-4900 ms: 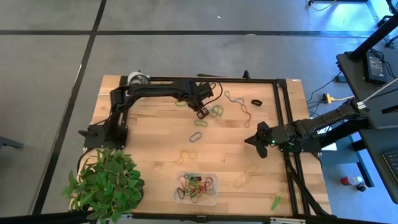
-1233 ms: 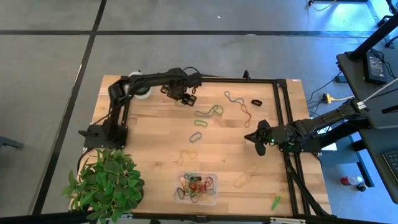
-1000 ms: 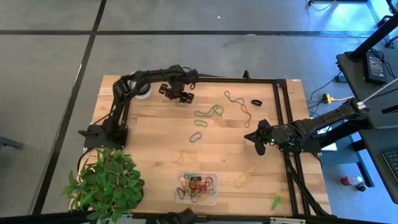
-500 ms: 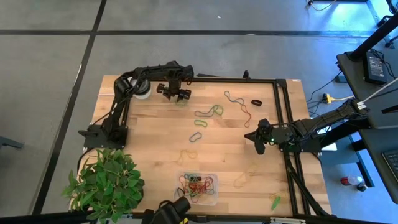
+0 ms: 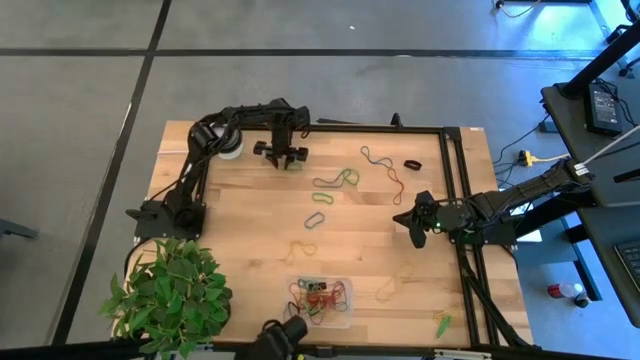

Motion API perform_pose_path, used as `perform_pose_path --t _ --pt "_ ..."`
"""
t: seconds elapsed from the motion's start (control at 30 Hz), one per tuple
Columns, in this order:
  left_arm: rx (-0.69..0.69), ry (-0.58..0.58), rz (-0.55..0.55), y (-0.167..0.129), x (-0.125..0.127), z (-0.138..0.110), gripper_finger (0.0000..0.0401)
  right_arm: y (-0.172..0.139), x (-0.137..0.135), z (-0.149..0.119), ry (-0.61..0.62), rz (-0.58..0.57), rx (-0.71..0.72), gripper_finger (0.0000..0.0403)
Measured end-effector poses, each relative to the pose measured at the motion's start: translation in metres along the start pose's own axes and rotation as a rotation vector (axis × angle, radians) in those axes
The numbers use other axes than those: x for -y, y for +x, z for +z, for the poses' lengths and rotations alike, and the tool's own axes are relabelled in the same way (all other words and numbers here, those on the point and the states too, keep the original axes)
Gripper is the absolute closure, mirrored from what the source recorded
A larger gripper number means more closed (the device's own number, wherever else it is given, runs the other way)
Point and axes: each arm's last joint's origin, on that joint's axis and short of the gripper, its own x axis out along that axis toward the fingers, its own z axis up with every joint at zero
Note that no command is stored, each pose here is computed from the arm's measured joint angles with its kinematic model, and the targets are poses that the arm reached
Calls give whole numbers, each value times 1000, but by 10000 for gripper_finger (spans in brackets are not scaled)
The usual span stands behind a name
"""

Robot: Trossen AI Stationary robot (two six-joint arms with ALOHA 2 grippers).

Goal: Pick and place rubber bands into bin
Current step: Put the green rubber band into the transparent bin

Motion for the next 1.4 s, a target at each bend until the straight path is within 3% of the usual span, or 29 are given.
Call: perform_pose_path --t 0.3,0.53,0.73,1.0,1.13,1.4 --pt "-12 4 8 1 6 -8 390 0 0 0 -2 0 -1 391" --pt "87 21 17 -28 10 -33 398 0 0 0 -8 -1 -2 391" --pt "316 115 28 -80 16 -85 398 0 0 0 -36 -2 -6 391" --pt "610 399 11 -116 40 -192 399 0 2 -2 -90 -14 -18 391" --pt "674 424 -31 -109 55 -240 399 0 3 -2 -111 -21 -25 391" --pt "644 400 -164 -69 83 -328 399 0 3 -3 -129 -30 -34 391"
